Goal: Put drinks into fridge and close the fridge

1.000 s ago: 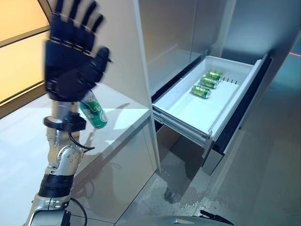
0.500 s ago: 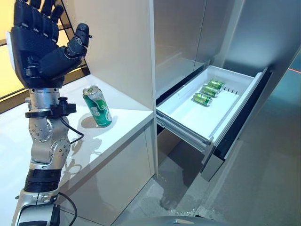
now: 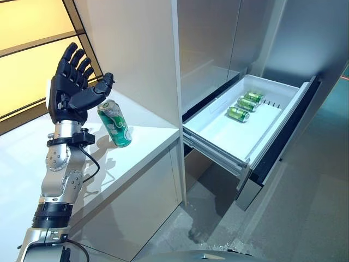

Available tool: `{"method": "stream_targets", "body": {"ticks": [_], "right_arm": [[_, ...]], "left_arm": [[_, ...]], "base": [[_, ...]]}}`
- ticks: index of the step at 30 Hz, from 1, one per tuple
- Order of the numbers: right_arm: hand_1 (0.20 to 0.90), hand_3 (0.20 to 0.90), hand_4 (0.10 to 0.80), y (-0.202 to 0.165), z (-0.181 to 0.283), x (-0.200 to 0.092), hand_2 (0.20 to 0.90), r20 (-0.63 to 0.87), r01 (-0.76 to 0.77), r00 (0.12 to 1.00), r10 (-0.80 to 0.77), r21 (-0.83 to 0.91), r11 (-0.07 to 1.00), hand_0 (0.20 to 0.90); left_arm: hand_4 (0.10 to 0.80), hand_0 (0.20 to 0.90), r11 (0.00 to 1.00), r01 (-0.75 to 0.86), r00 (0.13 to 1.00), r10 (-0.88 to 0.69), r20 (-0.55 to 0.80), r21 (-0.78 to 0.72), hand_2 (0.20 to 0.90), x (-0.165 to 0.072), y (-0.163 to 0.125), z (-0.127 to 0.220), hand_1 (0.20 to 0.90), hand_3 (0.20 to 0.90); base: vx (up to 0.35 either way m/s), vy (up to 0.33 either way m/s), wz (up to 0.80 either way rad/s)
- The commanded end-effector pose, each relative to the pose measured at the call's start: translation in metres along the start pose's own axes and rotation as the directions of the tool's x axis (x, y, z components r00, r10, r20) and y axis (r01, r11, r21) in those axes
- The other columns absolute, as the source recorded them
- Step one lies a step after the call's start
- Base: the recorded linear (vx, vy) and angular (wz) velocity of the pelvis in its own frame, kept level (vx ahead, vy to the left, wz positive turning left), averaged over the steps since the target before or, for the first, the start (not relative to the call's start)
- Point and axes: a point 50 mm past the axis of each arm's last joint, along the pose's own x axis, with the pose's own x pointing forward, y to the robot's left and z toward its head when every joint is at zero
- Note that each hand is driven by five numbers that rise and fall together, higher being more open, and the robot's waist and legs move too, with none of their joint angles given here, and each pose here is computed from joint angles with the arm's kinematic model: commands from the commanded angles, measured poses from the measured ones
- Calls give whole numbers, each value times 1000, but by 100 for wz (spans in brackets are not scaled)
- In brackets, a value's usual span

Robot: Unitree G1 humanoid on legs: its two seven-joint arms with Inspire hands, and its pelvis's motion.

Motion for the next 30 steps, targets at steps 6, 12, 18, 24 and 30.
{"method": "stream_targets", "body": {"ticks": [6,12,18,24,30], "right_arm": [[900,900,800,8,12,4,900,-2,-30,1000,30,-32,999,900],[900,900,800,7,13,3,900,-2,-25,1000,25,-31,999,900],[900,900,800,5,13,3,900,-3,-24,1000,24,-31,999,900],[900,900,800,5,14,2,900,-6,-22,1000,22,-32,999,900],[900,900,800,4,14,2,900,-8,-17,1000,17,-35,999,900]], "left_arm": [[800,900,998,12,994,-18,107,59,900,17,0,21,900,900],[800,900,997,2,998,-7,70,77,900,17,2,15,900,900],[800,900,993,-19,999,14,44,116,900,16,7,10,900,900],[800,900,991,-24,1000,21,19,135,900,15,9,5,900,900],[800,900,992,-4,1000,5,-2,129,900,15,7,2,900,900]], "base": [[-1,6,3],[3,4,1],[4,7,4],[0,0,0],[0,0,0]]}}
